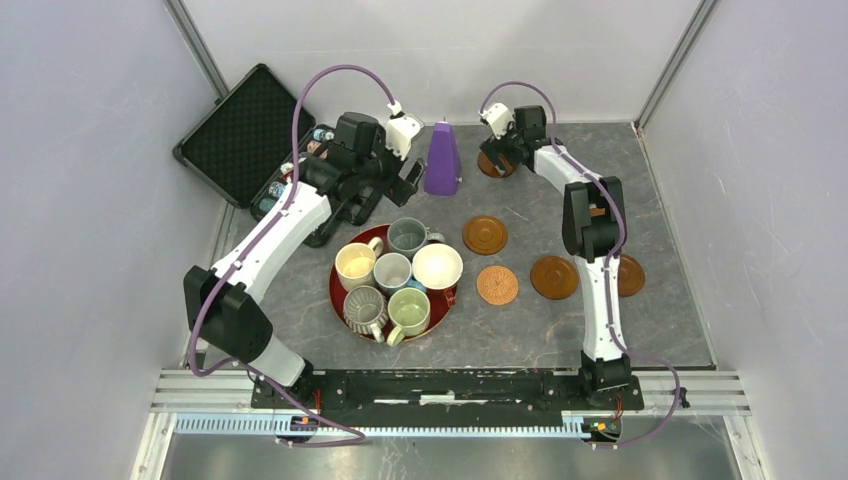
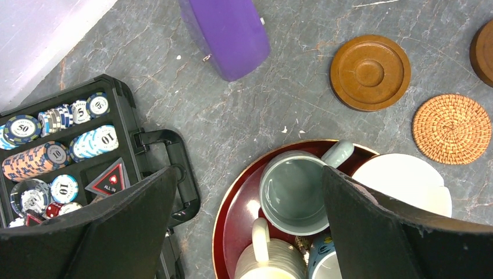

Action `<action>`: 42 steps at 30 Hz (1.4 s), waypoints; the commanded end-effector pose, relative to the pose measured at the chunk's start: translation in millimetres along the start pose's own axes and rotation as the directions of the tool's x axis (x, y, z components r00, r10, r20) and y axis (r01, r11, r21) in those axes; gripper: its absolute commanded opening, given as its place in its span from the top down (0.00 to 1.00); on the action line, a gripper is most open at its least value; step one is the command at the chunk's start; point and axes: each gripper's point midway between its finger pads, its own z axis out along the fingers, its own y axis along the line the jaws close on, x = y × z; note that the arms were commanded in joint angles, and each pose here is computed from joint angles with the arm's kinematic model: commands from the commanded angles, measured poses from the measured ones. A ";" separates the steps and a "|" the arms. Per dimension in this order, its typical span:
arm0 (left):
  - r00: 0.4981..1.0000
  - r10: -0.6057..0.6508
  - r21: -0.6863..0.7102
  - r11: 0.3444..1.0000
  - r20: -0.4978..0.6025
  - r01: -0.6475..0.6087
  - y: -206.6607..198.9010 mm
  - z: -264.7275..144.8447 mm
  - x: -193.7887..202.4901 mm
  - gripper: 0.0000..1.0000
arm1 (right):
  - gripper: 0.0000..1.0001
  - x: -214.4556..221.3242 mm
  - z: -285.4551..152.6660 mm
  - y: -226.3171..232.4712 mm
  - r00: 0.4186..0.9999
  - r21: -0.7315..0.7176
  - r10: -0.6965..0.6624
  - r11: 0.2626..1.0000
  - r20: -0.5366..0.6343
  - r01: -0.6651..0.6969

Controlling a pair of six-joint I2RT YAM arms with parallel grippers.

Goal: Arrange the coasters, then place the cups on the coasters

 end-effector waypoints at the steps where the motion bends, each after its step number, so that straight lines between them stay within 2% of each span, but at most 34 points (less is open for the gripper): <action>1: 0.999 0.037 -0.007 0.999 0.040 -0.036 1.9 -15.4 -8.1 0.00 | 0.07 53.2 -34.0 26.4 0.984 -0.205 -0.051 0.979 -0.171 0.015; 14: 0.996 0.029 0.046 0.998 0.089 -0.033 -11.5 -26.4 -11.4 0.00 | 0.18 133.6 -122.9 30.6 0.949 -0.333 0.002 0.936 -0.316 -0.113; 27: 0.994 0.039 0.093 0.995 0.097 -0.048 -22.1 -28.7 -6.3 0.00 | 0.22 152.9 -167.9 71.9 0.947 -0.443 0.022 0.880 -0.320 -0.170; 32: 0.995 0.045 0.093 0.994 0.089 -0.053 -22.5 -28.8 -3.2 0.00 | 0.21 137.9 -167.8 58.7 0.957 -0.401 0.044 0.902 -0.287 -0.161; 38: 0.997 0.025 0.081 0.996 0.067 -0.030 -19.3 -27.4 -1.0 0.00 | 0.18 88.7 -170.3 22.7 0.981 -0.319 0.082 0.938 -0.178 -0.136; 42: 1.000 -0.001 0.098 0.995 0.027 -0.001 -19.4 -30.2 5.7 0.00 | 0.17 59.3 -181.2 13.9 0.990 -0.323 0.101 0.938 -0.097 -0.127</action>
